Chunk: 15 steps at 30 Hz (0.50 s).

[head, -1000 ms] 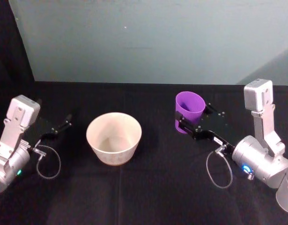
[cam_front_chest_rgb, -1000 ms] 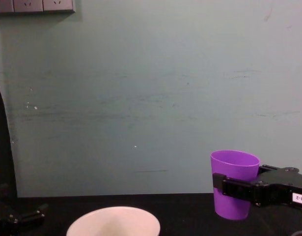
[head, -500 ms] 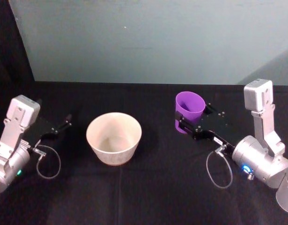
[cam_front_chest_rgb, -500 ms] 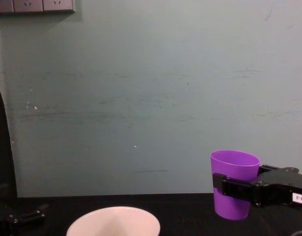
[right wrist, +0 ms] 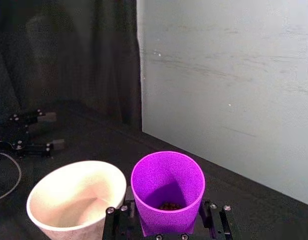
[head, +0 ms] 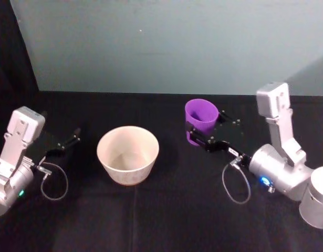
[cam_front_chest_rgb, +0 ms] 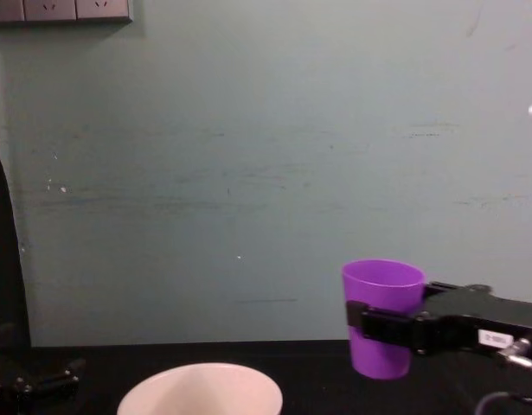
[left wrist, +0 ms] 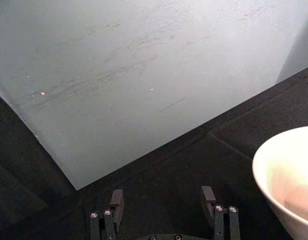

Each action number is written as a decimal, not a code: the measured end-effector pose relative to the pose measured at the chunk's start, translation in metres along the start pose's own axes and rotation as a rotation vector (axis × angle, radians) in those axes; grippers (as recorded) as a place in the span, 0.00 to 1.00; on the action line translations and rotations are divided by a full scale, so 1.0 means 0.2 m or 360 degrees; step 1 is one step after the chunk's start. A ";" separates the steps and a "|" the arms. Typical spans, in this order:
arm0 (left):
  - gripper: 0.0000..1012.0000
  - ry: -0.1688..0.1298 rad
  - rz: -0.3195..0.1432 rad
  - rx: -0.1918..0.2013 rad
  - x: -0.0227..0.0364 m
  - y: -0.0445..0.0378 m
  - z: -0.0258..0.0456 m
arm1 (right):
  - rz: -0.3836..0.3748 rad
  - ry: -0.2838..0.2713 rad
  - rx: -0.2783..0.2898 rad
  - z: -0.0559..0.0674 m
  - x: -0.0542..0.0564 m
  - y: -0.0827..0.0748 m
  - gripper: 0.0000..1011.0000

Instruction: Pick up the cup and pour the mung beans from the cup into the bowl.

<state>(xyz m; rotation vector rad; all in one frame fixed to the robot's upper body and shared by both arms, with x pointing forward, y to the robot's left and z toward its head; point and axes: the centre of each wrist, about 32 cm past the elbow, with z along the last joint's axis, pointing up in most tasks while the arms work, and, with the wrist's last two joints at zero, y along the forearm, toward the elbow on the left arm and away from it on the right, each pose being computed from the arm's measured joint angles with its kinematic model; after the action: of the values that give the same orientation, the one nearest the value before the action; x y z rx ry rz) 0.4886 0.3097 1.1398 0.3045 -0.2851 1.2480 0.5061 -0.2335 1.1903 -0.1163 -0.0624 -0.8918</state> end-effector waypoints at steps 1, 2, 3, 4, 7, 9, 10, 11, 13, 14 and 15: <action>1.00 0.0000 0.0000 0.0000 0.000 0.000 0.000 | 0.0006 -0.0007 -0.0003 0.00 0.00 0.01 0.72; 1.00 0.0000 0.0000 0.0000 0.000 0.000 0.000 | 0.0011 -0.0013 -0.0004 0.01 0.00 0.02 0.72; 1.00 0.0000 0.0000 0.0000 0.000 0.000 0.000 | 0.0023 -0.0027 -0.0006 0.02 -0.01 0.04 0.72; 1.00 0.0000 0.0000 0.0000 0.000 0.000 0.000 | 0.0023 -0.0027 -0.0006 0.02 -0.01 0.04 0.72; 1.00 0.0000 0.0000 0.0000 0.000 0.000 0.000 | 0.0048 -0.0057 -0.0013 0.04 -0.02 0.09 0.72; 1.00 0.0000 0.0000 0.0000 0.000 0.000 0.000 | 0.0063 -0.0091 -0.0024 0.05 -0.02 0.12 0.72; 1.00 0.0000 0.0000 0.0000 0.000 0.000 0.000 | 0.0073 -0.0116 -0.0030 0.06 -0.03 0.15 0.72; 1.00 0.0000 0.0000 0.0000 0.000 0.000 0.000 | 0.0079 -0.0131 -0.0033 0.06 -0.04 0.16 0.73; 1.00 0.0000 0.0000 0.0000 0.000 0.000 0.000 | 0.0087 -0.0185 -0.0042 0.08 -0.05 0.19 0.72; 1.00 0.0000 0.0000 0.0000 0.000 0.000 0.000 | 0.0088 -0.0203 -0.0045 0.09 -0.06 0.19 0.72; 1.00 0.0000 0.0000 0.0000 0.000 0.000 0.000 | 0.0090 -0.0220 -0.0049 0.09 -0.06 0.20 0.72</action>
<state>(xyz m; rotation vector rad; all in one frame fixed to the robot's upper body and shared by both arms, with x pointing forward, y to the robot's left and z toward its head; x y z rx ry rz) 0.4886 0.3097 1.1398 0.3044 -0.2851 1.2480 0.5300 -0.1961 1.2041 -0.2076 -0.1737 -0.8278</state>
